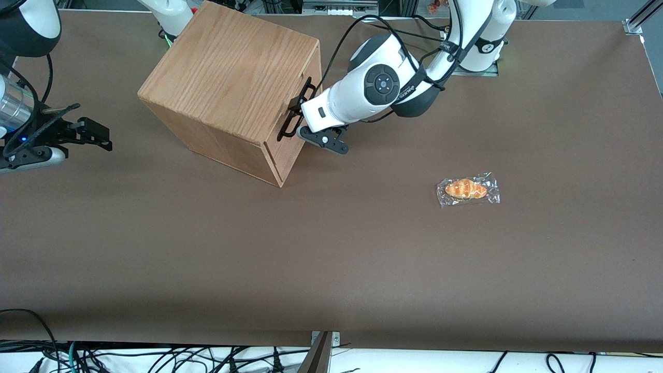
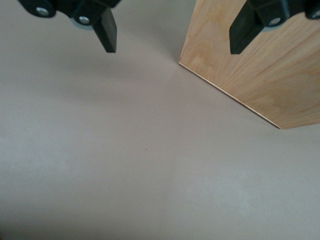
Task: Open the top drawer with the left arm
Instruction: 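Pull the black handle with the left gripper, sliding the drawer out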
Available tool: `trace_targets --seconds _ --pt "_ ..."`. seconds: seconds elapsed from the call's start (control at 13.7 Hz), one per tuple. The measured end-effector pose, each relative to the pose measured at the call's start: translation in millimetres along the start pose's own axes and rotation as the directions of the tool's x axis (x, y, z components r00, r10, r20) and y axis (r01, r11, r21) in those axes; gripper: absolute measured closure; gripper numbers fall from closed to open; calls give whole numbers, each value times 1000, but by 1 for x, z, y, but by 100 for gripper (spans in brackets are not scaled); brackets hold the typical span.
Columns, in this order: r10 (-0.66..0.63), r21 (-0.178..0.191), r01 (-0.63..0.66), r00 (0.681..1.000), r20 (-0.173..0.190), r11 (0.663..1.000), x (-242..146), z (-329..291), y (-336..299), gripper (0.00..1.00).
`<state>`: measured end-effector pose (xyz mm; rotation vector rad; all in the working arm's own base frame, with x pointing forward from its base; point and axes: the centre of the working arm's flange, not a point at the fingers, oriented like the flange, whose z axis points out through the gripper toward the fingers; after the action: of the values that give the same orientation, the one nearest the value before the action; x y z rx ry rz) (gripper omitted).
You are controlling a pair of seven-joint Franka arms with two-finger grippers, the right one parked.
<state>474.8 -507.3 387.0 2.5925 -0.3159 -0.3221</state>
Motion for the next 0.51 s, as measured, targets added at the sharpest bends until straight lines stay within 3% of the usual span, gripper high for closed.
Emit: trace_targets --seconds 0.51 --pt "-25 6 25 1000 -10 1000 12 16 -16 0"
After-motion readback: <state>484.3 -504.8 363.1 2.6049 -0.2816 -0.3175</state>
